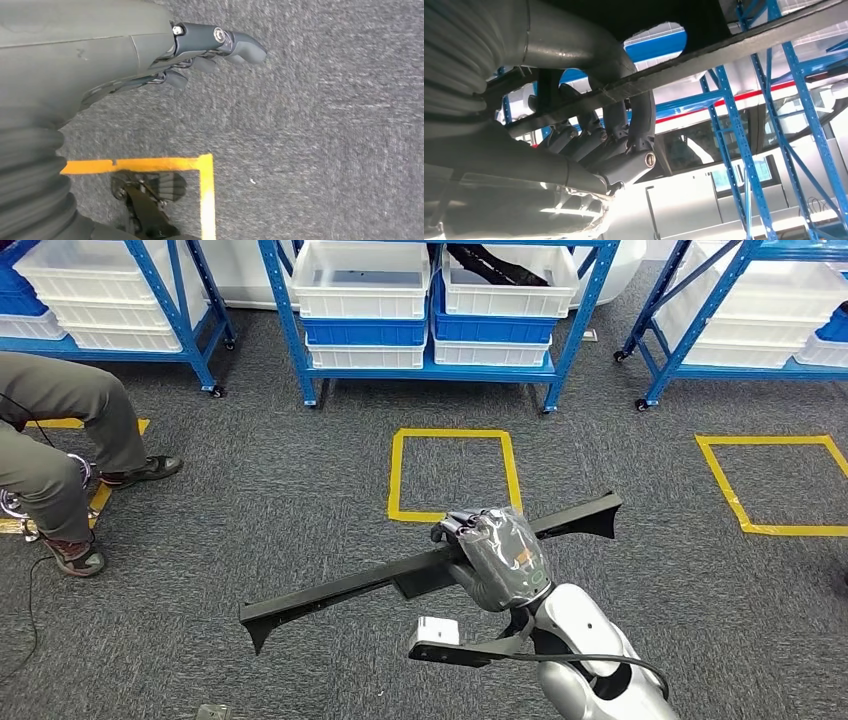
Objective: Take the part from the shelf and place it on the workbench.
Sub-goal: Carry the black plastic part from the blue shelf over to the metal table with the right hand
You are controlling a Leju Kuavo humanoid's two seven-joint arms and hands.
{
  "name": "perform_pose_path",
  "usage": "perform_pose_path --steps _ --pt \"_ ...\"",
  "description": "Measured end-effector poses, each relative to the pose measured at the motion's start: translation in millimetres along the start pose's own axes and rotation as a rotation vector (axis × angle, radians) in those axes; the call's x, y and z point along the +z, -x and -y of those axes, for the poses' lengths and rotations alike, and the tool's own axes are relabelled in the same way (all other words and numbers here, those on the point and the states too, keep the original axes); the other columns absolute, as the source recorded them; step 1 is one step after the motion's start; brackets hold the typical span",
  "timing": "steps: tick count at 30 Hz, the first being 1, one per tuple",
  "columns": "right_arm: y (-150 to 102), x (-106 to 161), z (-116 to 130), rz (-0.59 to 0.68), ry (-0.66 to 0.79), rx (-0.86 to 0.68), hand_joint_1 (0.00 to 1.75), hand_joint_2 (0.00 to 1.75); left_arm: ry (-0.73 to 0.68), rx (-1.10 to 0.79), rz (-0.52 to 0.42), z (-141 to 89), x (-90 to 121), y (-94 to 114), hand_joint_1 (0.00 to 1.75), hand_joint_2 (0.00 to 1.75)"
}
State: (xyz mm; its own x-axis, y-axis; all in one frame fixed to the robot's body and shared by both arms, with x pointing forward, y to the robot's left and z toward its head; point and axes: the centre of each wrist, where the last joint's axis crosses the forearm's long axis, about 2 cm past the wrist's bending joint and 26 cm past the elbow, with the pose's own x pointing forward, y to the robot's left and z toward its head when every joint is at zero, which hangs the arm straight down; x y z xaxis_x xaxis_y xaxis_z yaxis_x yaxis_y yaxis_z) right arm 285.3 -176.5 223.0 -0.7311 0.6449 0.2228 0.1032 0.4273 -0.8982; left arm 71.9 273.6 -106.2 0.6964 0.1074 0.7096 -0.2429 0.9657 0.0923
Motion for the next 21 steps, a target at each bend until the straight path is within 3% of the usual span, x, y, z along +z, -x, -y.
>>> perform_pose_path --steps 12,21 --pt "0.1 0.6 1.1 0.010 0.009 0.028 1.69 1.75 0.001 -0.009 0.000 -1.5 0.3 0.8 0.00 1.75" --pt "-0.3 2.3 -0.3 0.008 0.015 -0.037 1.69 1.75 -0.002 -0.021 0.002 -1.9 0.5 1.1 0.00 1.75"
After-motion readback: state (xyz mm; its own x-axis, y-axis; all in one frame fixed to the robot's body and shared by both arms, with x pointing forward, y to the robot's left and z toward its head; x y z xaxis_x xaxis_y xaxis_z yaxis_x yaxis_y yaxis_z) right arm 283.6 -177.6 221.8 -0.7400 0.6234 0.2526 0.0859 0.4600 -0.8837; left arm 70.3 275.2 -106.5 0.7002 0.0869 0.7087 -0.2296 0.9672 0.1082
